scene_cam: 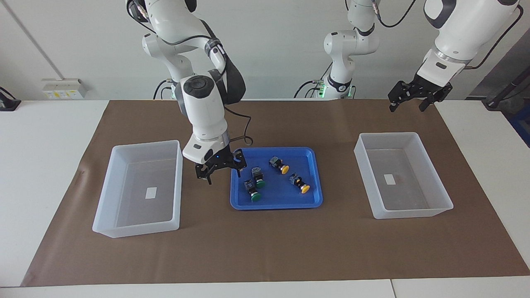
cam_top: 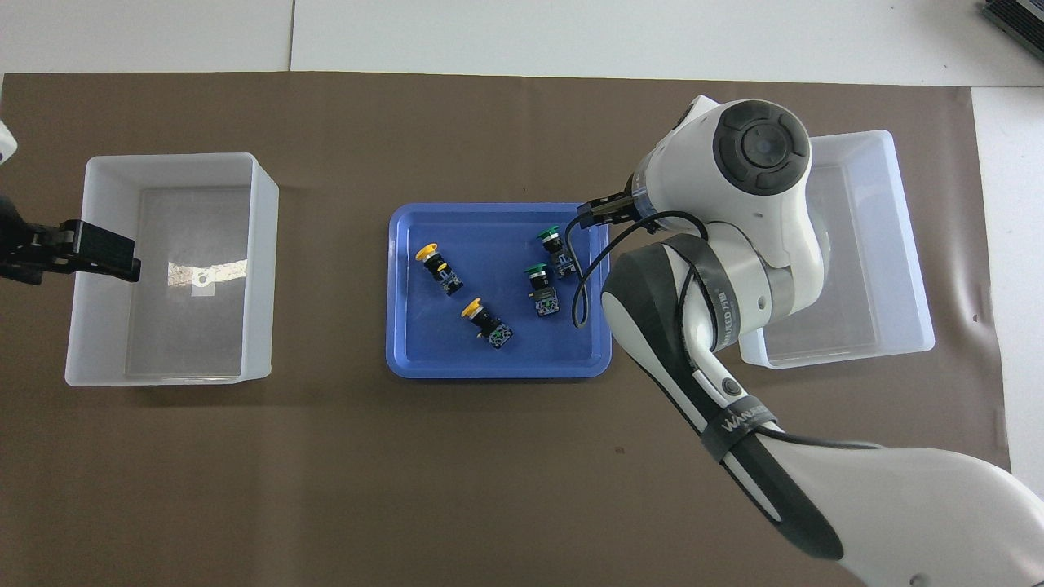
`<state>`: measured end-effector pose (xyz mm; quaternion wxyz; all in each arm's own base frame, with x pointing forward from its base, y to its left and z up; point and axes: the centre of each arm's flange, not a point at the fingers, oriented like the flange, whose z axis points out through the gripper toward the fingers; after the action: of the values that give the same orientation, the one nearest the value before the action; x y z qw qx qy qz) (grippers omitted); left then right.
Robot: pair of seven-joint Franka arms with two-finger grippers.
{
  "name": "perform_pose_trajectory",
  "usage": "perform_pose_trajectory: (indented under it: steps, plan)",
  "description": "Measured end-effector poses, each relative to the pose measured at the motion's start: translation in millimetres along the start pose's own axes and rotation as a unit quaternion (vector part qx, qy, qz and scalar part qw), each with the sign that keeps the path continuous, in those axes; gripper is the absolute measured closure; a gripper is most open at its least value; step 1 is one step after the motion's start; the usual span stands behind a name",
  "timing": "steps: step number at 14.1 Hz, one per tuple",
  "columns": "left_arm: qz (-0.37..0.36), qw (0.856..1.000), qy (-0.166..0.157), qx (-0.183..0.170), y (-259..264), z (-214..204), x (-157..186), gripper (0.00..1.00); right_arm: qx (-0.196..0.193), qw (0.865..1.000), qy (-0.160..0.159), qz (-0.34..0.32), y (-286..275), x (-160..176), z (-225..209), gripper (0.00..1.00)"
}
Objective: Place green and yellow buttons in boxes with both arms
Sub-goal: 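Reach the right gripper into the tray and grasp a green button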
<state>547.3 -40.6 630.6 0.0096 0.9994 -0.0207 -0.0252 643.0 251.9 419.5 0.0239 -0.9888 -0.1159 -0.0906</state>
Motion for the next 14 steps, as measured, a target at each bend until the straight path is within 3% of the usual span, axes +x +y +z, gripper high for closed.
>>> perform_pose_trajectory:
  steps: [7,9,11,14]
  plan:
    - [0.0,1.0,0.0,0.0,0.0,0.4,-0.5,0.0,0.01,1.0,-0.001,-0.026,-65.2,-9.3,71.9,0.03]
    - [0.0,1.0,-0.001,0.0,0.0,0.6,-0.5,0.0,0.012,1.0,0.005,-0.026,-65.1,-11.5,81.8,0.07]
    - [0.0,1.0,-0.001,0.0,0.0,0.7,-0.5,0.0,0.013,1.0,0.011,-0.025,-62.2,-17.3,93.5,0.19]
    - [0.0,1.0,-0.001,0.0,0.0,0.8,-0.5,0.0,0.012,1.0,0.007,-0.024,-60.5,-24.3,104.1,0.22]
